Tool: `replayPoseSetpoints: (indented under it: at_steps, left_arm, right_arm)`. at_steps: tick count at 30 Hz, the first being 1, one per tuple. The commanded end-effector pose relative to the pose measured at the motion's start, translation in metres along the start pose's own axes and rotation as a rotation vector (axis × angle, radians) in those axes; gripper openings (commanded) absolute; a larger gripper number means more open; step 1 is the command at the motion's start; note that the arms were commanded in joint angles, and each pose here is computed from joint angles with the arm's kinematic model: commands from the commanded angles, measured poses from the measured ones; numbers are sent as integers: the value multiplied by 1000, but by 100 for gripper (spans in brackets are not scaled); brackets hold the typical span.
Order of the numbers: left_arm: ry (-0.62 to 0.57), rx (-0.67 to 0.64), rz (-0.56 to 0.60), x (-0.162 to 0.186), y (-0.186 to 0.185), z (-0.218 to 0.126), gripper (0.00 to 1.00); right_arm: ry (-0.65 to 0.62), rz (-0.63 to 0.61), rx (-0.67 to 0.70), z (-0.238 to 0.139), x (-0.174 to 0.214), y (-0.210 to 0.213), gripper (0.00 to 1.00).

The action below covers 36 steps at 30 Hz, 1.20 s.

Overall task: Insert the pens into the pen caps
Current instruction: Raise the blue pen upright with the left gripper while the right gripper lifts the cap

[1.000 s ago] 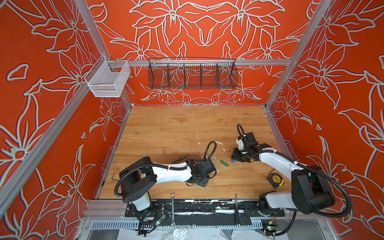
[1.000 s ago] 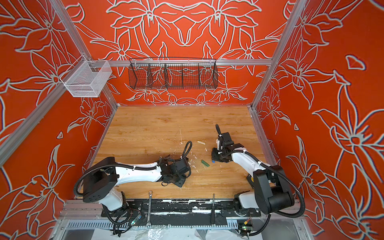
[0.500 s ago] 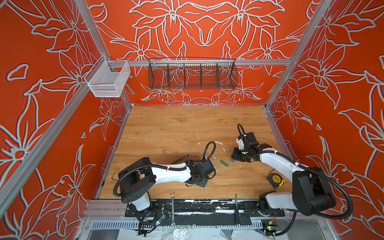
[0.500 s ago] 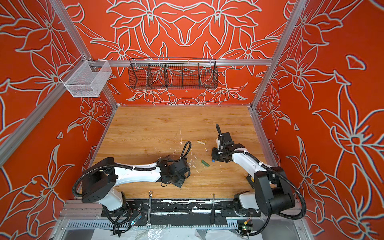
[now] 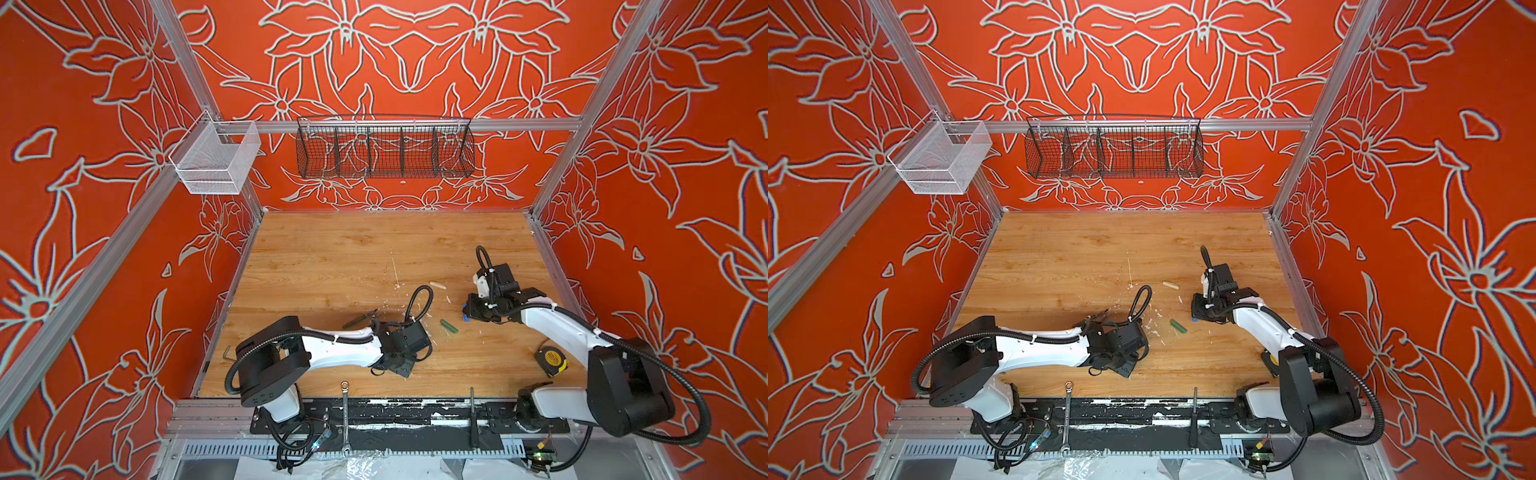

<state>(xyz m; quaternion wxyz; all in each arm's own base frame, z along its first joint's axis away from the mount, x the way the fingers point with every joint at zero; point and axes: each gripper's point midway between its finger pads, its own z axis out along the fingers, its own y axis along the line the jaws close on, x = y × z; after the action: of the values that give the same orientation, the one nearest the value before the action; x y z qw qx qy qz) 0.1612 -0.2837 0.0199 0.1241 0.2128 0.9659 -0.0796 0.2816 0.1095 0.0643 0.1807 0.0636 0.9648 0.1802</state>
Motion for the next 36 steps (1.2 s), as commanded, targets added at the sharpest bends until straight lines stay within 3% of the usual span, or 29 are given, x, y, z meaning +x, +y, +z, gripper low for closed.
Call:
replayPoseSetpoints:
  at_steps: [1,6,12,23,29,34,36]
  left_arm:
    - [140,-87,35,37,18,8,0]
    - [25,-107,85,5,15,-13,0]
    - [-316,-56,104,-69,-4,-59,0]
    - [-902,235,224,-162,-67,-186,0]
    - [-1001,372,260,-166,-84,-224,0]
    - [-1000,646,261,-148,-84,-237,0]
    - [-990,663,278,-142,-82,-235,0]
  right_arm:
    - [-27,10,4,-3,-3,-1,9]
    - [-72,-5,-41,-12,-12,9,9]
    - [-194,-101,-138,-44,-36,37,8]
    - [-527,-242,-356,-148,-84,100,6]
    - [-602,-293,-420,-192,-93,123,5]
    - [-664,-335,-445,-217,-95,131,5]
    - [-683,-348,-463,-225,-94,135,4]
